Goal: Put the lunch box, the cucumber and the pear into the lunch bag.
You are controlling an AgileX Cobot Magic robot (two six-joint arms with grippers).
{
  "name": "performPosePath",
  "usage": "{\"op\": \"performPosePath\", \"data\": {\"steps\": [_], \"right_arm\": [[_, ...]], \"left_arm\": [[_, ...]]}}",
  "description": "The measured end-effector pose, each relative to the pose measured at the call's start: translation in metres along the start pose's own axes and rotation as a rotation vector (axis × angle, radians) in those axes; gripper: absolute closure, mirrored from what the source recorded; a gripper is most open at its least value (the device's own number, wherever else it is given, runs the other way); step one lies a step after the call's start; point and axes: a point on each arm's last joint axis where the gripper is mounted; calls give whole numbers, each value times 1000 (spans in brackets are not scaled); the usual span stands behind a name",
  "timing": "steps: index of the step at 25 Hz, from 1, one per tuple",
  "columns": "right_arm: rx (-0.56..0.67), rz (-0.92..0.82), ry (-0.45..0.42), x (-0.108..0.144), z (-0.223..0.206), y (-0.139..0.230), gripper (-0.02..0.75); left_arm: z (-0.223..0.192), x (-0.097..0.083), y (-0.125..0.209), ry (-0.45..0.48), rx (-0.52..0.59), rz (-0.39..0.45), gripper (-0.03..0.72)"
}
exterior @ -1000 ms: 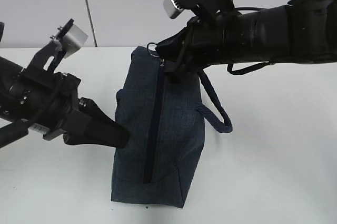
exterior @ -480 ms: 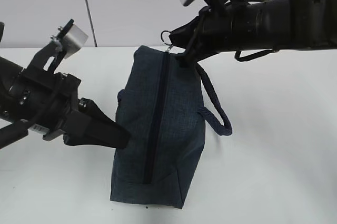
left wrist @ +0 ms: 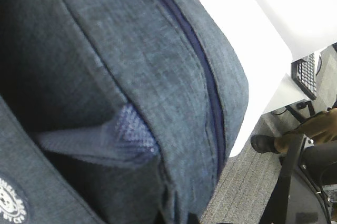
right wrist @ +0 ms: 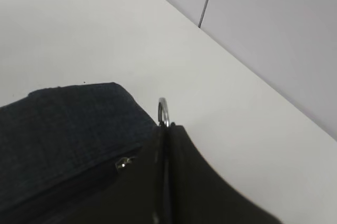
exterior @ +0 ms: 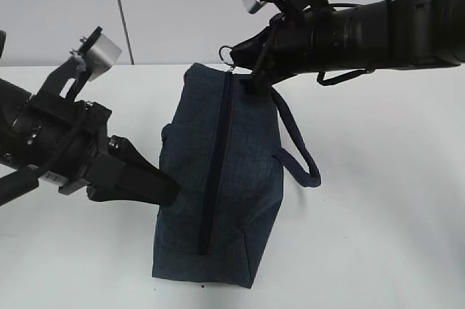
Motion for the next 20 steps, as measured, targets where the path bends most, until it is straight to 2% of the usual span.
{"op": "performPosePath", "data": {"steps": [5, 8, 11, 14, 15, 17, 20], "right_arm": [[-6, 3, 5, -2, 0, -2, 732], [-6, 3, 5, -2, 0, -2, 732], [-6, 4, 5, -2, 0, -2, 732], [-6, 4, 5, -2, 0, -2, 732], [-6, 4, 5, -2, 0, -2, 732], [-6, 6, 5, -2, 0, -2, 732], [-6, 6, 5, -2, 0, -2, 732]], "left_arm": [[0, 0, 0, 0, 0, 0, 699], [0, 0, 0, 3, 2, 0, 657], [0, -1, 1, 14, 13, -1, 519], [2, -5, -4, 23, -1, 7, 323], [4, -6, -7, 25, -9, 7, 286], [8, -10, -16, 28, -34, 2, 245], [20, -14, -32, 32, -91, -9, 239]]}}
Point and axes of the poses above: a point on each arm's last joint axis where the gripper is mounted, z pointing back along that axis away from the gripper, x along the wrist's bending axis when the last joint is at zero, y = z × x, and after that the axes turned 13 degrees about z, right-handed
